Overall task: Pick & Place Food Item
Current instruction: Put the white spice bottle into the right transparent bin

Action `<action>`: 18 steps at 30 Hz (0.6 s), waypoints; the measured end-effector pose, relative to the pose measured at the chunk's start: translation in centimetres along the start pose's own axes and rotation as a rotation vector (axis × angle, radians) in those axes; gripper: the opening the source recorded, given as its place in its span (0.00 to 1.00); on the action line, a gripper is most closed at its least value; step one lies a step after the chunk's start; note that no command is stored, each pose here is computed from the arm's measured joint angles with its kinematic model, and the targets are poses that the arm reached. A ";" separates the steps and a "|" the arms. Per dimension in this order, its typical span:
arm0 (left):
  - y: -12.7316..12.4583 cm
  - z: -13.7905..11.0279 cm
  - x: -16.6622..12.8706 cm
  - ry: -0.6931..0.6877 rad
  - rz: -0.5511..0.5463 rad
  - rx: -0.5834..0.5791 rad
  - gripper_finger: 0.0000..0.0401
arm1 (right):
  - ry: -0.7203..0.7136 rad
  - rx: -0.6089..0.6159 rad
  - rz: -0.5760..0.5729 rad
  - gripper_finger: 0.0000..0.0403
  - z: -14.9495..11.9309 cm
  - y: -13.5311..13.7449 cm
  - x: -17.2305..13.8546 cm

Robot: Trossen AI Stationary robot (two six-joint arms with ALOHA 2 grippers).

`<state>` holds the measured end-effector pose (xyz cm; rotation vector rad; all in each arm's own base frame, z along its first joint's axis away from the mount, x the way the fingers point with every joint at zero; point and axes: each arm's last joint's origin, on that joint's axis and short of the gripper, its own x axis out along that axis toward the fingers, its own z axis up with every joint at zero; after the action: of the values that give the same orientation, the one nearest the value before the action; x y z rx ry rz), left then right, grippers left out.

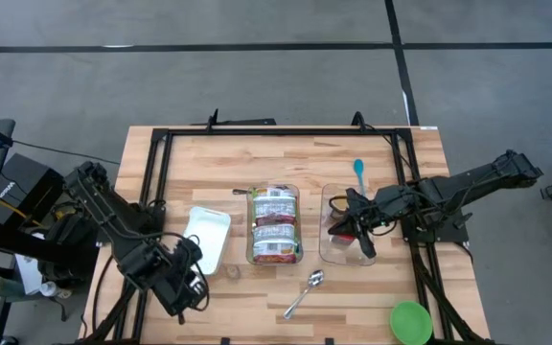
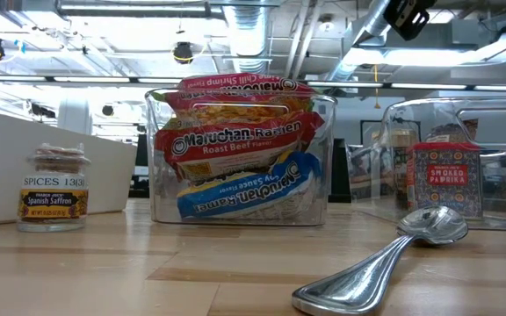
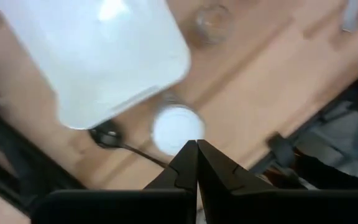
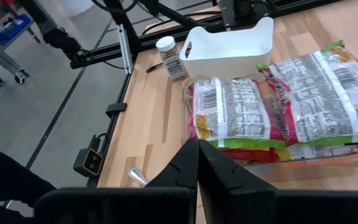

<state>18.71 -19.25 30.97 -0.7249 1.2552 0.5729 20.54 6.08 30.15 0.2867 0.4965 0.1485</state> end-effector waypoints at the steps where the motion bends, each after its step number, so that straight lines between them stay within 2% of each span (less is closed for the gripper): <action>1: 0.1 0.0 0.0 -0.004 0.014 0.001 0.00 | -0.002 0.005 -0.004 0.00 0.0 -0.1 0.0; 10: -0.1 -0.3 1.5 -0.027 0.063 -0.003 0.00 | -0.009 0.031 -0.025 0.00 0.2 -0.6 0.0; 14: -1.0 -1.4 3.0 -0.016 0.117 0.036 0.00 | -0.009 0.031 -0.025 0.00 0.2 -0.6 0.0; 18: -1.6 -1.9 2.9 -0.006 0.100 0.131 0.00 | -0.009 0.031 -0.025 0.00 0.2 -0.6 0.0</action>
<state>19.40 -21.74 28.16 -0.5535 1.3159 0.5680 20.71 5.47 30.15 0.3111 0.4935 0.1150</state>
